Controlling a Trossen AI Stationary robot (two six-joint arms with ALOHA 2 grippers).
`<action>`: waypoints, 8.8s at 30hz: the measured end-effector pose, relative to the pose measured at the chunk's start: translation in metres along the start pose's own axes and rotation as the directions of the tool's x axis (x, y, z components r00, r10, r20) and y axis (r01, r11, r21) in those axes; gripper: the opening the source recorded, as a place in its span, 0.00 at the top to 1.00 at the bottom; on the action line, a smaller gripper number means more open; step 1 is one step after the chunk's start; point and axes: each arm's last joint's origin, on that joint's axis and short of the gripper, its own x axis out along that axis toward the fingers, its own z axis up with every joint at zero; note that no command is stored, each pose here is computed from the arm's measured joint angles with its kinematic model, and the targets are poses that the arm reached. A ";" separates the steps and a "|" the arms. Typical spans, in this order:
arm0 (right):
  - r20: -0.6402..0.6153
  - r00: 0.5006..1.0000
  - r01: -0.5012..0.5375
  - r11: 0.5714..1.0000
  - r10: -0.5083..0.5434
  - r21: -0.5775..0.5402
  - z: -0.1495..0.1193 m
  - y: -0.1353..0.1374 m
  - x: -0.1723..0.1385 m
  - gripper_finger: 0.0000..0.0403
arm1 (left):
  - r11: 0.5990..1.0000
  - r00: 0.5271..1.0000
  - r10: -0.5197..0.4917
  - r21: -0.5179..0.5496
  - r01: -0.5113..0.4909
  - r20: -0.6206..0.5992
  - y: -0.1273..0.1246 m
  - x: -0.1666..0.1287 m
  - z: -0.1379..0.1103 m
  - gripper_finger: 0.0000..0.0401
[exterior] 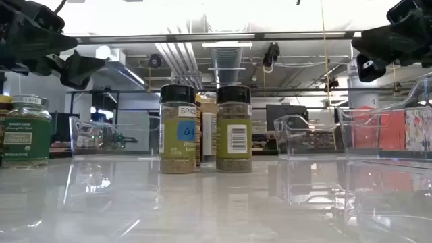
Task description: Sort spices by type
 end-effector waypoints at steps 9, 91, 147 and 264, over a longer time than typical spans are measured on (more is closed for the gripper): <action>0.000 1.000 0.000 1.000 0.000 0.000 0.000 0.000 0.000 0.77 | 1.000 1.000 0.000 0.000 0.000 0.000 0.000 0.000 0.000 0.30; 0.002 1.000 0.004 1.000 -0.004 0.000 0.000 0.000 0.000 0.79 | 0.880 0.619 0.001 -0.294 0.373 0.786 -0.006 -0.035 0.083 0.30; 0.001 1.000 0.004 1.000 -0.004 0.000 0.000 0.000 0.000 0.85 | 0.920 0.017 0.193 0.174 -0.350 -0.981 -0.011 0.103 0.105 0.30; 0.175 0.963 0.135 0.929 -0.205 0.344 0.126 0.027 0.100 0.86 | 0.992 -0.118 -0.118 -0.110 -0.068 -0.986 -0.246 0.092 0.078 0.53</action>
